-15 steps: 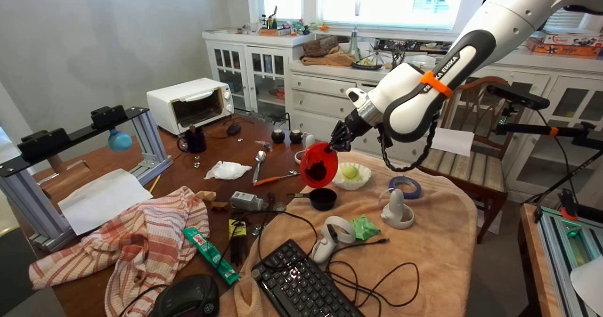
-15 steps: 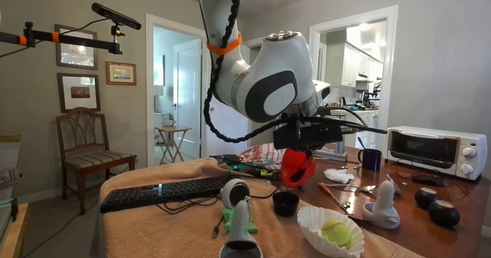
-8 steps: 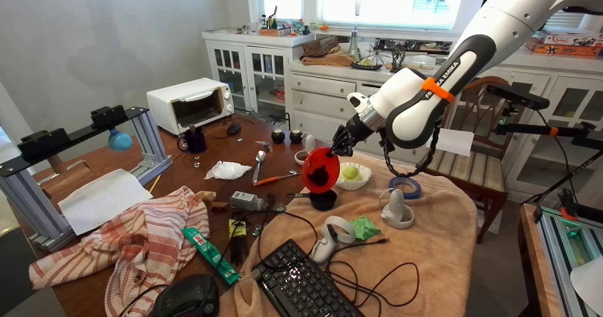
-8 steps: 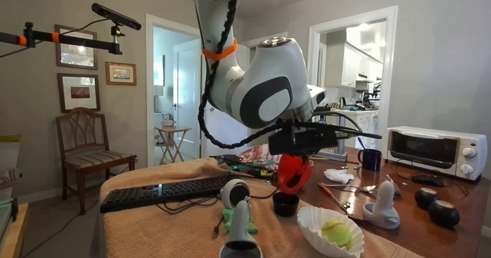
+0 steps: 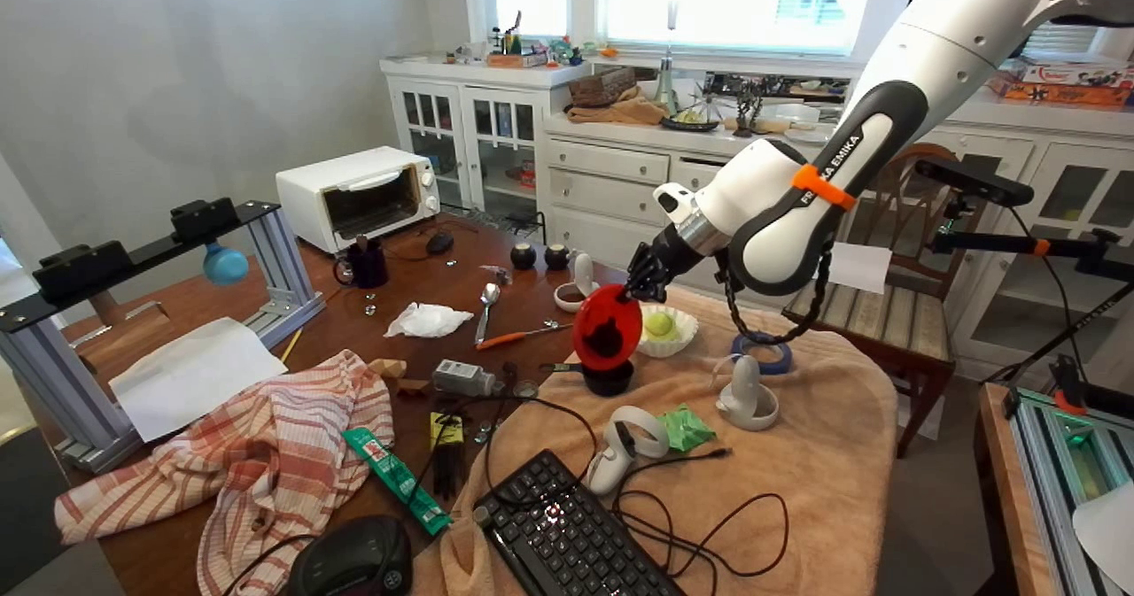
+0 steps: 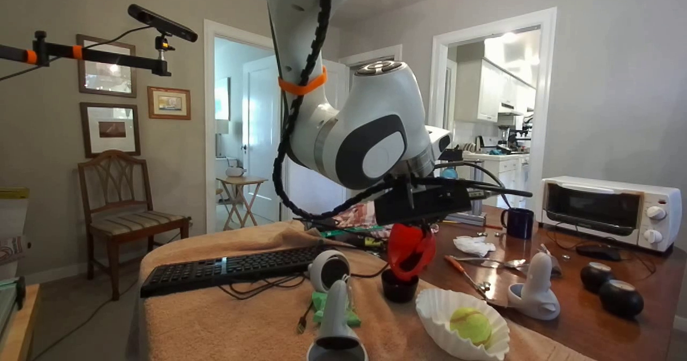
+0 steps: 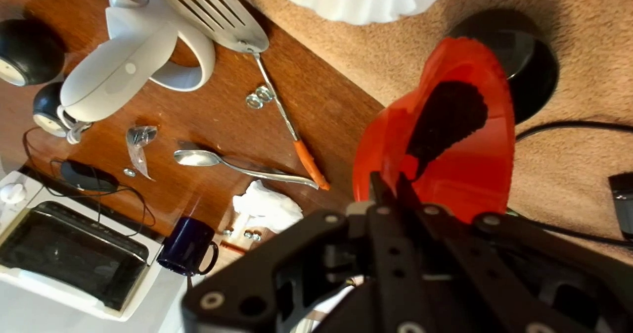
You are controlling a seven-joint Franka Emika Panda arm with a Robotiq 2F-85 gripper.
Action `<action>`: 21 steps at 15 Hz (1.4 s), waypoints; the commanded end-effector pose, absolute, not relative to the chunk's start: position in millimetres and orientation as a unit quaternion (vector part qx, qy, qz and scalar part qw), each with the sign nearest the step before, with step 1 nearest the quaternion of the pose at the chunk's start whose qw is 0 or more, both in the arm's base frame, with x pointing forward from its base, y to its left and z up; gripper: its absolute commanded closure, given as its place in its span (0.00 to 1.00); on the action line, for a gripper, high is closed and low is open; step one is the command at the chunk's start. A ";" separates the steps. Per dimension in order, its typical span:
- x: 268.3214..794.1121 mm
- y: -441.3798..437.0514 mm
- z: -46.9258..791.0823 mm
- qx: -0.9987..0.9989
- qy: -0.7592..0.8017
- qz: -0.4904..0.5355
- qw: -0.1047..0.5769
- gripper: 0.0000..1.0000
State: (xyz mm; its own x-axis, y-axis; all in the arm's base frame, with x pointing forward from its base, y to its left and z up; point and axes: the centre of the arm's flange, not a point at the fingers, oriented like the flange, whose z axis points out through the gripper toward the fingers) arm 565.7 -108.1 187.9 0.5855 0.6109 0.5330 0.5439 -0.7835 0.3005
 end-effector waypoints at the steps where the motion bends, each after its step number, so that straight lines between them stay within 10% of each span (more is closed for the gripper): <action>1: 567.9 -99.9 182.6 0.884 0.330 0.326 0.066 0.99; 21: 551.8 -80.9 187.3 0.861 0.354 0.350 0.109 0.99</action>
